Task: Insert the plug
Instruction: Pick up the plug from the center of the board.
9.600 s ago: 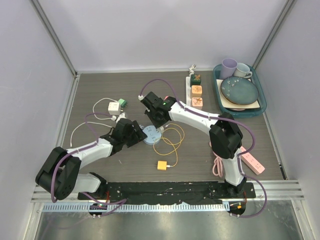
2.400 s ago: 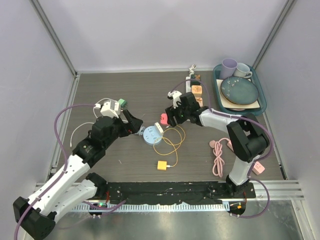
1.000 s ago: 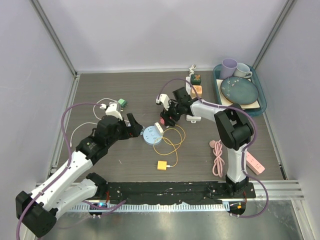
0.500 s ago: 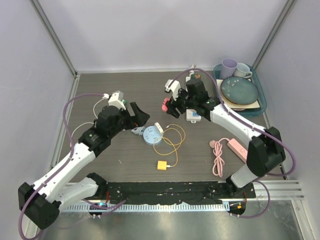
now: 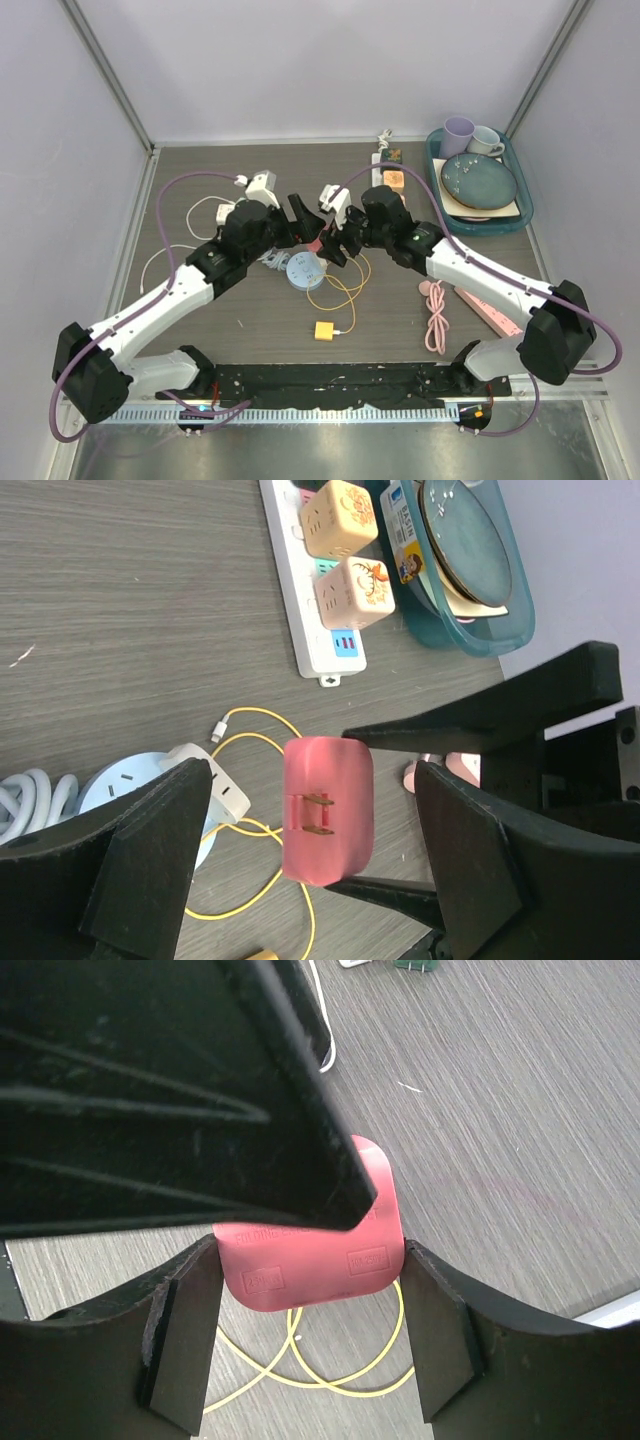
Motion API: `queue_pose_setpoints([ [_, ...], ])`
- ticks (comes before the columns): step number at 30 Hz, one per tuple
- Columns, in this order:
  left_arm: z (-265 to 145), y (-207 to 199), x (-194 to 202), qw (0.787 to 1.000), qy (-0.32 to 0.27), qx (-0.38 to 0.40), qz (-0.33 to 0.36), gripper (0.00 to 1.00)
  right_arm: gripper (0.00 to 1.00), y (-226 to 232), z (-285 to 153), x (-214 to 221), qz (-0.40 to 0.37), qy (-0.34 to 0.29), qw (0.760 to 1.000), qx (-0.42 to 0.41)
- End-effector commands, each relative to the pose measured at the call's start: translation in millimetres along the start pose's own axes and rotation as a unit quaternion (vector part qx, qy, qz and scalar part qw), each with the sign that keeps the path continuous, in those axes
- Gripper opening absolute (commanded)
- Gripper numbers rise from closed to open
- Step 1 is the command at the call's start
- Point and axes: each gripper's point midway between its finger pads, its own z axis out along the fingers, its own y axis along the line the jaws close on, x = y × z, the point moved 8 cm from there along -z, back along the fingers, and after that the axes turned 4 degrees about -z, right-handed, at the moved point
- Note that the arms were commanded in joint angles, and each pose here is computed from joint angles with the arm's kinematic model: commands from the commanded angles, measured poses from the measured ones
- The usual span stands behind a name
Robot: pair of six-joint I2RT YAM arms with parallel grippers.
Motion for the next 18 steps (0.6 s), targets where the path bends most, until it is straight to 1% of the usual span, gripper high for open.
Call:
queue_pose_setpoints([
  [1,-1.0,-8.9,-9.8,0.999,-0.044,0.008,-0.004,0.85,0.03,-0.6,-18.1,-26.2,0.004,-0.064,0.997,0.031],
  [7,-4.3,-4.5,3.5,0.999,-0.033,0.014,-0.014,0.79,0.01,0.9,-18.6,-25.8,0.014,-0.075,0.997,0.031],
  [10,-3.7,-3.2,7.7,0.999,-0.024,0.017,-0.021,0.73,0.01,2.1,-17.6,-25.9,0.016,-0.081,0.996,0.028],
  [11,-3.1,-5.6,5.8,0.999,-0.031,0.025,-0.024,0.68,0.01,2.2,-17.2,-24.6,0.016,-0.08,0.996,0.029],
  [13,-2.8,-4.5,7.1,0.999,-0.034,0.025,-0.034,0.63,0.01,2.4,-16.2,-22.9,0.017,-0.078,0.996,0.029],
  [14,-2.7,-6.4,5.4,0.998,-0.042,0.033,-0.041,0.56,0.01,2.5,-16.3,-22.9,0.018,-0.08,0.996,0.029],
  [16,-3.7,-2.2,7.4,0.996,-0.052,0.029,-0.061,0.51,0.01,2.7,-16.0,-21.1,0.019,-0.084,0.996,0.03],
  [17,-3.9,-3.2,5.7,0.995,-0.061,0.035,-0.07,0.46,0.01,4.6,-15.1,-17.1,0.019,-0.082,0.996,0.027],
  [18,-6.1,-4.0,4.4,0.994,-0.067,0.04,-0.079,0.44,0.01,5.3,-16.3,-17.4,0.02,-0.086,0.996,0.028],
])
